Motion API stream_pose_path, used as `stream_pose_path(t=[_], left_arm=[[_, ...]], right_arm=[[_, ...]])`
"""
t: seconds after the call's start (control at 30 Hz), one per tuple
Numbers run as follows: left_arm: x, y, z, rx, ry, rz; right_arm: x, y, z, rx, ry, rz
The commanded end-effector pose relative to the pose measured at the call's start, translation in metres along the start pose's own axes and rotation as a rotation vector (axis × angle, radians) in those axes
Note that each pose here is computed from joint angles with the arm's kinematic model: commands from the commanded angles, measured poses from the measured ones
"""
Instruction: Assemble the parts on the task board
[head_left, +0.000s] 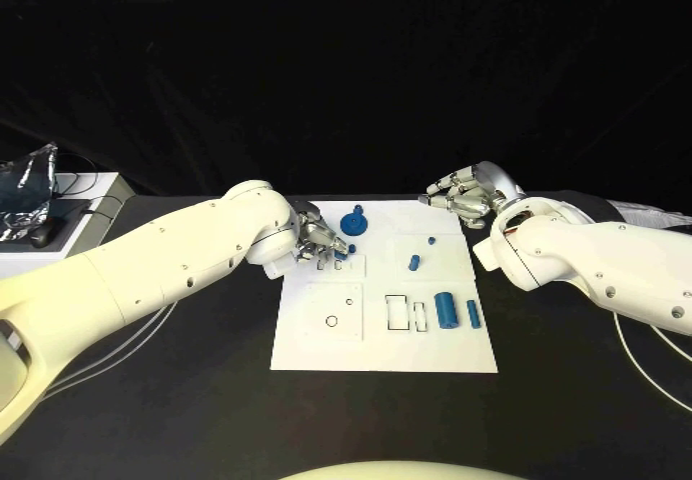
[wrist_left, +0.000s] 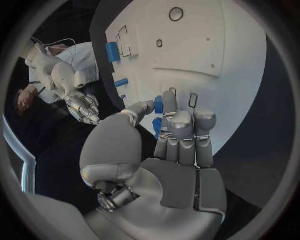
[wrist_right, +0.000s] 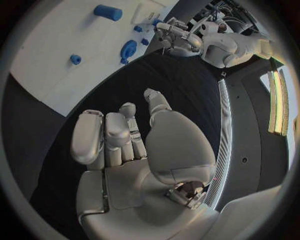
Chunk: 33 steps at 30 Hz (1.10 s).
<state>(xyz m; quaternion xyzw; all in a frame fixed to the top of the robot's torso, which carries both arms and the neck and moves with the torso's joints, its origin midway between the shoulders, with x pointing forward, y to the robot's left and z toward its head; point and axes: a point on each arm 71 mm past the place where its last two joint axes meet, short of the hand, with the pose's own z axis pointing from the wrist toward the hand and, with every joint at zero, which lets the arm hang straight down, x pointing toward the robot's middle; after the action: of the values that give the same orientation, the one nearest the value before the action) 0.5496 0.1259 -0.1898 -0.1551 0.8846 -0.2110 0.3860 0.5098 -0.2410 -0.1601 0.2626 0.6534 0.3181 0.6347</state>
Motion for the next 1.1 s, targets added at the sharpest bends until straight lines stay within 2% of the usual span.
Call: stream_pose_path(t=[0.03, 0.23, 0.6, 1.1], left_arm=[[-0.0012, 0.0007, 0.0011, -0.022, -0.04, 0.018], [0.0019, 0.0032, 0.0036, -0.034, -0.04, 0.03], [0.0079, 0.0044, 0.005, -0.045, -0.026, 0.059], [0.0109, 0.0057, 0.0031, -0.048, -0.012, 0.09]], right_arm=[[0.0, 0.002, 0.0, -0.021, 0.008, -0.005], [-0.003, 0.004, 0.001, -0.047, -0.012, 0.007], [-0.013, 0.009, 0.003, -0.132, -0.115, 0.127], [-0.018, 0.008, 0.005, -0.144, -0.145, 0.176]])
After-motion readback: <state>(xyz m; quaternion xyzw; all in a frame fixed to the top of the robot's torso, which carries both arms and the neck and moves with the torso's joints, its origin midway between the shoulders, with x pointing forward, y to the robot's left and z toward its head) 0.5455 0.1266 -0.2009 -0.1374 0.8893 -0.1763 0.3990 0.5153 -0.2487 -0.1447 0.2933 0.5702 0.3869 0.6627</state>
